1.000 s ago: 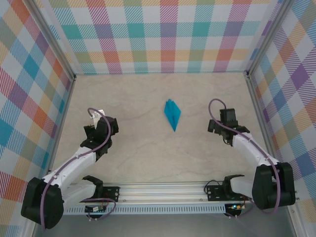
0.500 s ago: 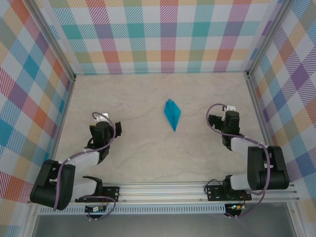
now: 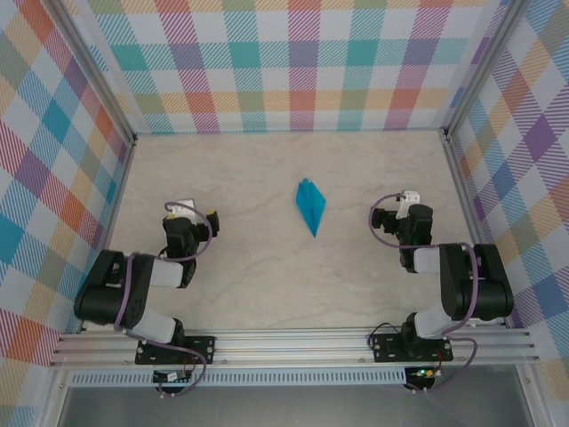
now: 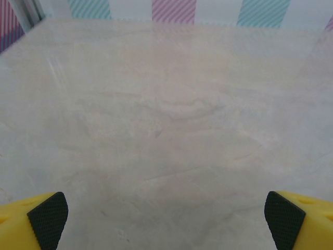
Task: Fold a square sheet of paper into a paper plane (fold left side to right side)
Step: Reset both arms
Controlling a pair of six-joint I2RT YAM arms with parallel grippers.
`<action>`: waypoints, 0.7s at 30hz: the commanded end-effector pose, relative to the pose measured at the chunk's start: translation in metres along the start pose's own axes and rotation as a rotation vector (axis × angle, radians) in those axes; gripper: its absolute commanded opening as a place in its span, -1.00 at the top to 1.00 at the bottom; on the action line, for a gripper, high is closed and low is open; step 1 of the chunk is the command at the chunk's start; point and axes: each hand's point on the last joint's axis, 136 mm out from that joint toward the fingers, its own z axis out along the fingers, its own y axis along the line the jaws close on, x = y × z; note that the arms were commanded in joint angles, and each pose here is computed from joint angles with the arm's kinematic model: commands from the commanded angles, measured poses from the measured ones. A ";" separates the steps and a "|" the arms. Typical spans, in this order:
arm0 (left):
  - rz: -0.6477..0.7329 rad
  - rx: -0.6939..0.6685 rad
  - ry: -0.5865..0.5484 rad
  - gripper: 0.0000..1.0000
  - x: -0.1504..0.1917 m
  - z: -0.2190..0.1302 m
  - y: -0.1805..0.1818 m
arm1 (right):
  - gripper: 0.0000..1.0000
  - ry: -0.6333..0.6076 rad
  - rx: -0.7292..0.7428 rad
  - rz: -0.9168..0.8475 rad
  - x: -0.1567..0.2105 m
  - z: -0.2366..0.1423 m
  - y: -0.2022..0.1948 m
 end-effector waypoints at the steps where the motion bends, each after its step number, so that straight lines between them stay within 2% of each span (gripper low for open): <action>1: 0.000 0.008 -0.025 -0.97 -0.015 0.008 -0.001 | -1.00 -0.055 -0.036 -0.019 -0.018 0.002 0.005; 3: -0.011 -0.041 0.026 -1.00 -0.013 0.019 0.005 | -0.99 -0.055 -0.035 -0.020 -0.018 0.002 0.006; 21: -0.032 -0.024 0.019 -1.00 -0.014 0.019 0.008 | -1.00 -0.049 -0.043 -0.038 -0.019 0.004 0.009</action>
